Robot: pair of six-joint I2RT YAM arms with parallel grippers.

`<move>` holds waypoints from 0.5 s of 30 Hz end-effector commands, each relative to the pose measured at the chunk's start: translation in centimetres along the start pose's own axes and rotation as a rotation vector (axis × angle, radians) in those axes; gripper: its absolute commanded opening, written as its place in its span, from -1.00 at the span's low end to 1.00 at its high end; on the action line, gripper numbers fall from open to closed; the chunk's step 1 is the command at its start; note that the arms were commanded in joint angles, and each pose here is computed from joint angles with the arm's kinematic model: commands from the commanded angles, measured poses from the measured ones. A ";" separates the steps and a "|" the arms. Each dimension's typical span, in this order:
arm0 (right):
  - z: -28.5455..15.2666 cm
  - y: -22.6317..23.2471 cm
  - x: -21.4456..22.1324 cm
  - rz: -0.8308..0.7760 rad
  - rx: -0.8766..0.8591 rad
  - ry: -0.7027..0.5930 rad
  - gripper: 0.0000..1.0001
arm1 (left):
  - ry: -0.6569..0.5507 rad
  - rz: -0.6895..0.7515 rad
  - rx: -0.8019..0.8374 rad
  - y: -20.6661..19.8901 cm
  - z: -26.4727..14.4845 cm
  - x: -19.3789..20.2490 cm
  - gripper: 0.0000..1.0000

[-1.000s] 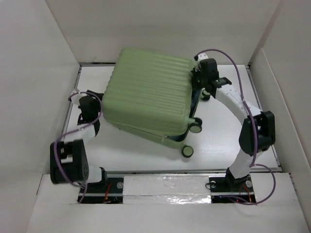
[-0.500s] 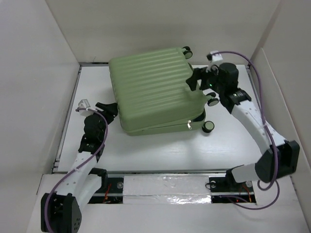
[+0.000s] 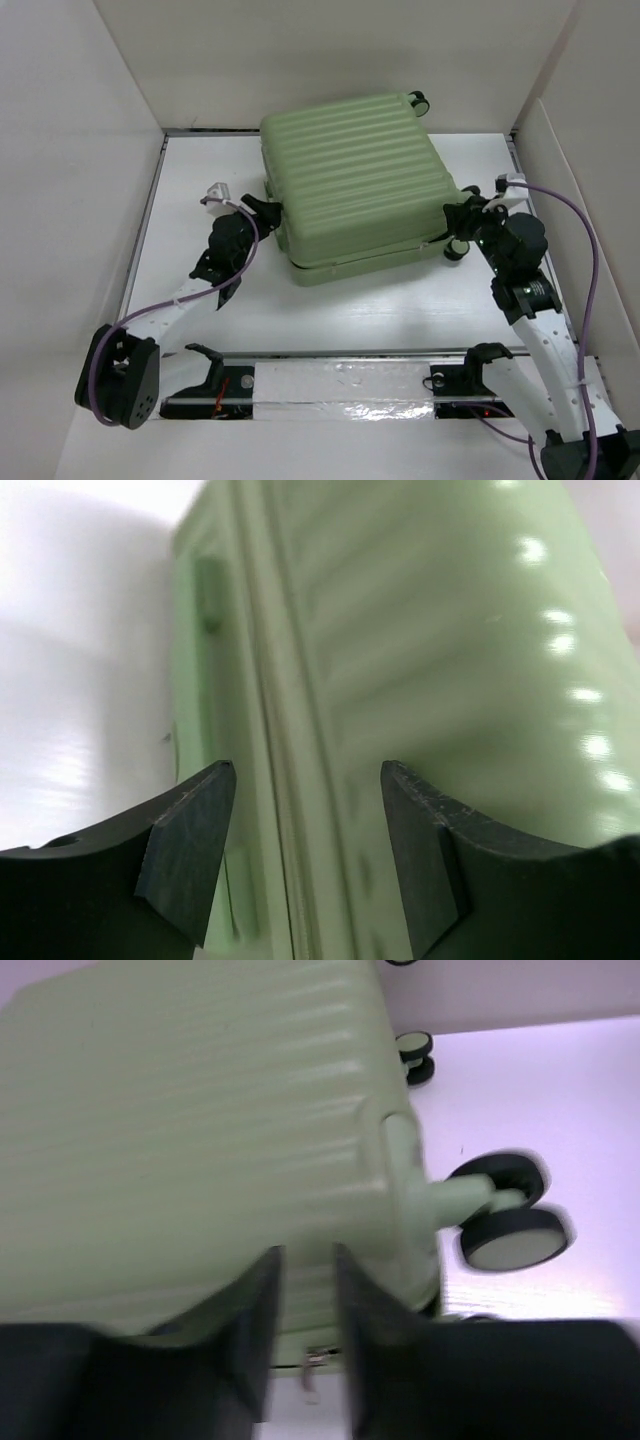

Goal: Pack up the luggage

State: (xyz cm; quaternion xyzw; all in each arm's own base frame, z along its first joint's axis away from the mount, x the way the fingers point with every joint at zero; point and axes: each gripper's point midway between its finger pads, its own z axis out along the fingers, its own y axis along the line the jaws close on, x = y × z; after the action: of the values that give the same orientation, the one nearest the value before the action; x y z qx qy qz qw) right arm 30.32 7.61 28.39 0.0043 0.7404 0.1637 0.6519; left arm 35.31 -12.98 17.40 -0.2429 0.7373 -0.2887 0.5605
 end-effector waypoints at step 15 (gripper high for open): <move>-1.2 -7.1 -1.5 0.141 0.224 -0.079 0.81 | -0.244 -0.122 0.080 -6.8 4.6 -13.4 0.58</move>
State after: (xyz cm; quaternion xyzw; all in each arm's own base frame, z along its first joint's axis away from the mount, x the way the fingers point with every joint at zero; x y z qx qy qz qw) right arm 30.13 -0.56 24.01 0.1428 0.7600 0.0881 0.6279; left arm 40.28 -8.38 27.84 -0.3187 0.6343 -0.2977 0.6384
